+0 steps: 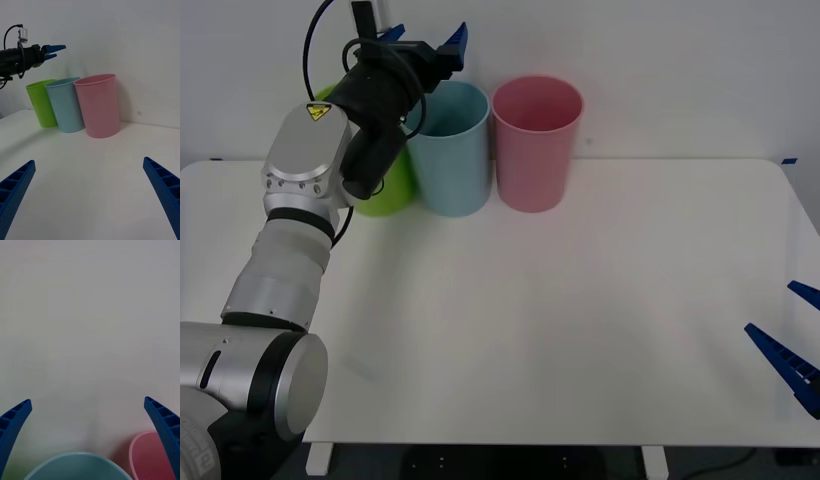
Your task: Grasp the object on the table and drop it into the matching bin: aluminum can to the light blue bin, PET bottle to the pink bin.
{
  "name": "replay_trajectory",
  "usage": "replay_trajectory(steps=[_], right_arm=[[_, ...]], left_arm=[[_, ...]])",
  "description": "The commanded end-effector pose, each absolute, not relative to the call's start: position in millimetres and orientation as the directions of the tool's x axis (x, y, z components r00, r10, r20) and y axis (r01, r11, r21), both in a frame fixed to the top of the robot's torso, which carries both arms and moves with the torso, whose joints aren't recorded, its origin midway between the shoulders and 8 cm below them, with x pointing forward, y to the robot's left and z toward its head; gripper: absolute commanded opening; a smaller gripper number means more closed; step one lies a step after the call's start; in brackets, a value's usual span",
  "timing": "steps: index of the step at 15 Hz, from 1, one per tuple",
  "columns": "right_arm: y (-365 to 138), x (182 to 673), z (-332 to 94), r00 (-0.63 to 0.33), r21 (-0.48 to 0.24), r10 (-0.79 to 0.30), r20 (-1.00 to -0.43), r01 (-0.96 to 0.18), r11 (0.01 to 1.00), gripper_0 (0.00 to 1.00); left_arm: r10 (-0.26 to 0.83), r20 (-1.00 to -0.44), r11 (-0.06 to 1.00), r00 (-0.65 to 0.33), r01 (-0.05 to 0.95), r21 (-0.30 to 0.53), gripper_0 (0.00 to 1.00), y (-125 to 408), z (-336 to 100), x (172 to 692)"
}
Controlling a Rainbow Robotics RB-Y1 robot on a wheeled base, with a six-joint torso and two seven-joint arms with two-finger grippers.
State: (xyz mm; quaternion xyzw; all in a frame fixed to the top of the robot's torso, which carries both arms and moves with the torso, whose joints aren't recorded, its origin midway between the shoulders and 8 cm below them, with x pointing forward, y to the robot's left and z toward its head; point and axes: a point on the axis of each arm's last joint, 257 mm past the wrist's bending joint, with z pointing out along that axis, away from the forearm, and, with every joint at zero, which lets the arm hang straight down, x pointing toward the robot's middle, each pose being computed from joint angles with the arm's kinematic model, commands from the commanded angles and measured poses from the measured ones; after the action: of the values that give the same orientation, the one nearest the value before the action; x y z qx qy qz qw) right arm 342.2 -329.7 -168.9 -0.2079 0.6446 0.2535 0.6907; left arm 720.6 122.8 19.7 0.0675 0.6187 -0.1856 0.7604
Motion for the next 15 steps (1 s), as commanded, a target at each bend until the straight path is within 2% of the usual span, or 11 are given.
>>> replay_trajectory(steps=[1,7,15], right_arm=[[-330,342,-169,0.041,0.039,0.082,-0.996,-0.618,0.785,1.00],[-330,342,-169,0.041,0.039,0.082,-0.996,-0.618,0.785,1.00],[-330,342,-169,0.041,0.039,0.082,-0.996,-0.618,0.785,1.00]], left_arm=[[-0.207,-0.964,0.921,0.165,0.365,-0.135,1.00,125,19,720],[-0.241,-0.957,0.904,0.160,0.397,-0.161,1.00,141,19,714],[-0.278,-0.946,0.868,0.169,0.467,-0.171,1.00,175,13,670]])
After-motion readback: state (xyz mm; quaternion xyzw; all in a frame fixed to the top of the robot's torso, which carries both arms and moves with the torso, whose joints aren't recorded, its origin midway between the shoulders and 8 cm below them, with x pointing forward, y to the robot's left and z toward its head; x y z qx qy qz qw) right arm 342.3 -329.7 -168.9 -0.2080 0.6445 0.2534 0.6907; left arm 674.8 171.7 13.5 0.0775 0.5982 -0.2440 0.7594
